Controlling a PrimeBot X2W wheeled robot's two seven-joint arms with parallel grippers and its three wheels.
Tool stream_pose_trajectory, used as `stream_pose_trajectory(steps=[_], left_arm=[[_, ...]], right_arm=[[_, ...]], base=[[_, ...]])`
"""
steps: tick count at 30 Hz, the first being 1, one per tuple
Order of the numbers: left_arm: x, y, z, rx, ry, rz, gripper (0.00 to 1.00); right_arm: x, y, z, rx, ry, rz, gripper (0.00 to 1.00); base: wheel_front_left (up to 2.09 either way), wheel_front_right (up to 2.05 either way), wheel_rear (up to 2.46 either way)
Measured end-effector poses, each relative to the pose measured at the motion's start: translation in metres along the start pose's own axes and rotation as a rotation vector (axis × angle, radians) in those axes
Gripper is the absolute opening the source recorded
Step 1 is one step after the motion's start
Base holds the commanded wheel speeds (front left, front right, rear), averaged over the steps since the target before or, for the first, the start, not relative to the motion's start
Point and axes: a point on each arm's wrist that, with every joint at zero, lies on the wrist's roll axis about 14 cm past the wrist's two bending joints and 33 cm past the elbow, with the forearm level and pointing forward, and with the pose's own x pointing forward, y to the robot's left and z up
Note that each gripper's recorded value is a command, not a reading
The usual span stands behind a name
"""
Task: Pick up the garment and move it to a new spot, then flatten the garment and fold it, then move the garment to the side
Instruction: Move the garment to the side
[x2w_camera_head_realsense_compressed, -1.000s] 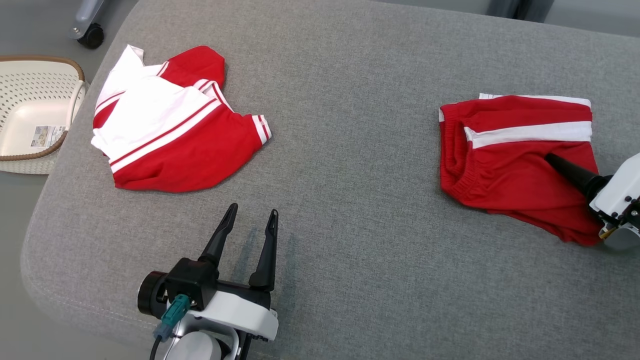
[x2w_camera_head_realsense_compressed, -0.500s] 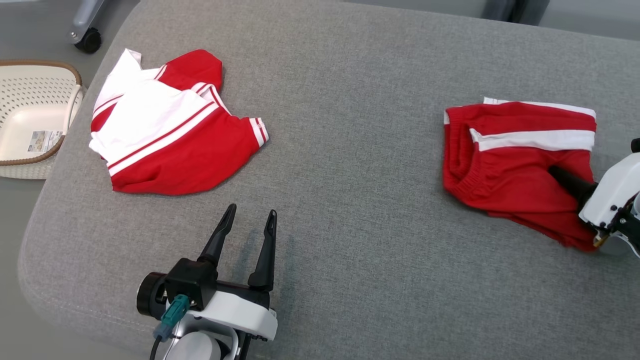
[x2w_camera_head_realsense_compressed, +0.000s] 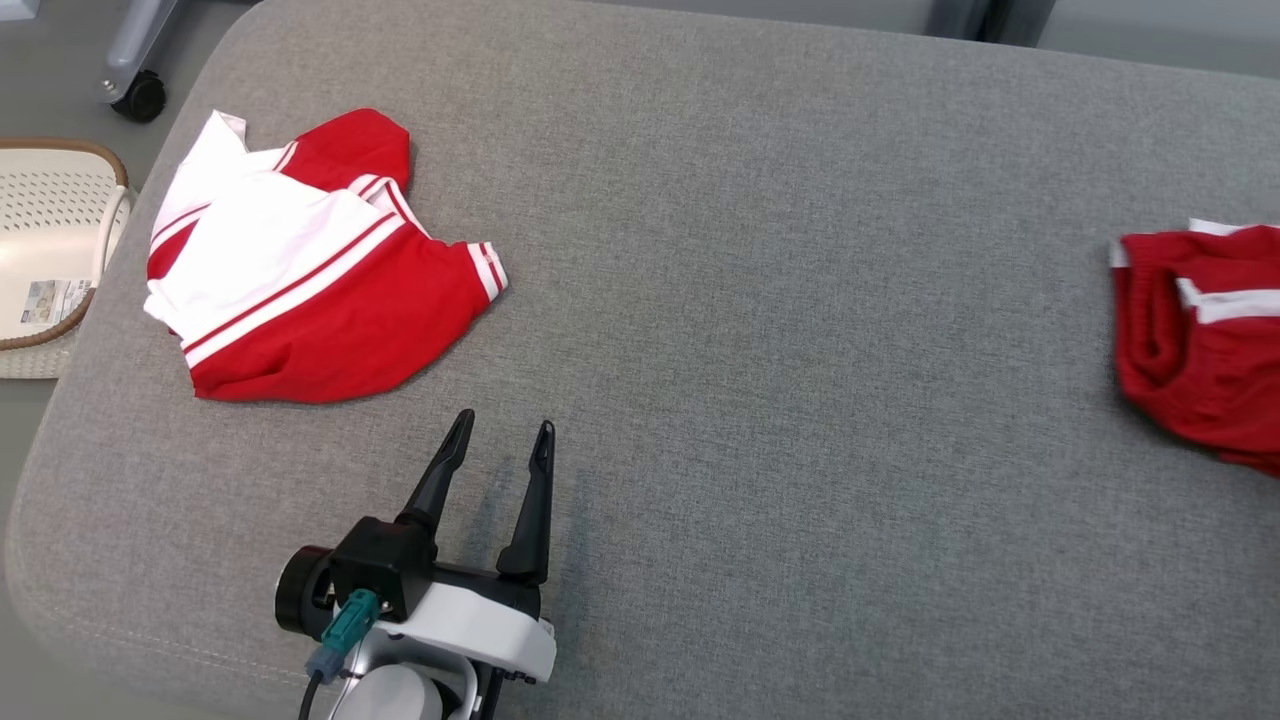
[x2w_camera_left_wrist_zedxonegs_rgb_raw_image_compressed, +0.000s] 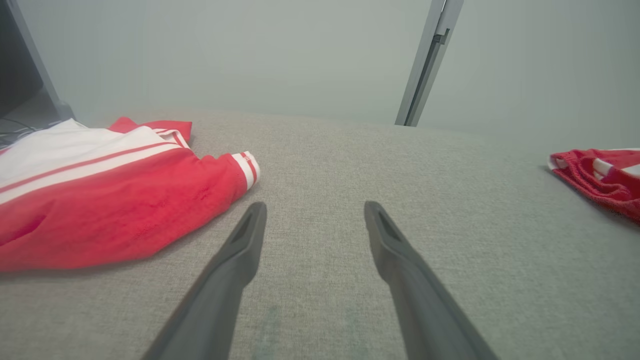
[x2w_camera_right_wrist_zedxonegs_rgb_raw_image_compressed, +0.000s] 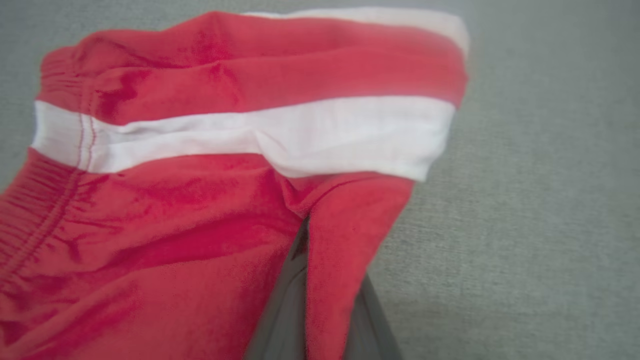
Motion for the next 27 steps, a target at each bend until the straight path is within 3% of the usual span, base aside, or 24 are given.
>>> stream_pose_trajectory(steps=[19, 27], left_arm=[[0.002, 0.011, -0.003, 0.015, 0.007, 0.024, 1.00], [0.004, 0.011, -0.009, 0.015, 0.023, 0.023, 1.00]], right_arm=[[-0.049, -0.135, -0.015, -0.108, 0.066, -0.399, 0.00], [-0.054, -0.154, -0.020, -0.094, 0.083, -0.477, 0.00]], base=[[0.00, 0.00, 0.00], [0.00, 0.00, 0.00]])
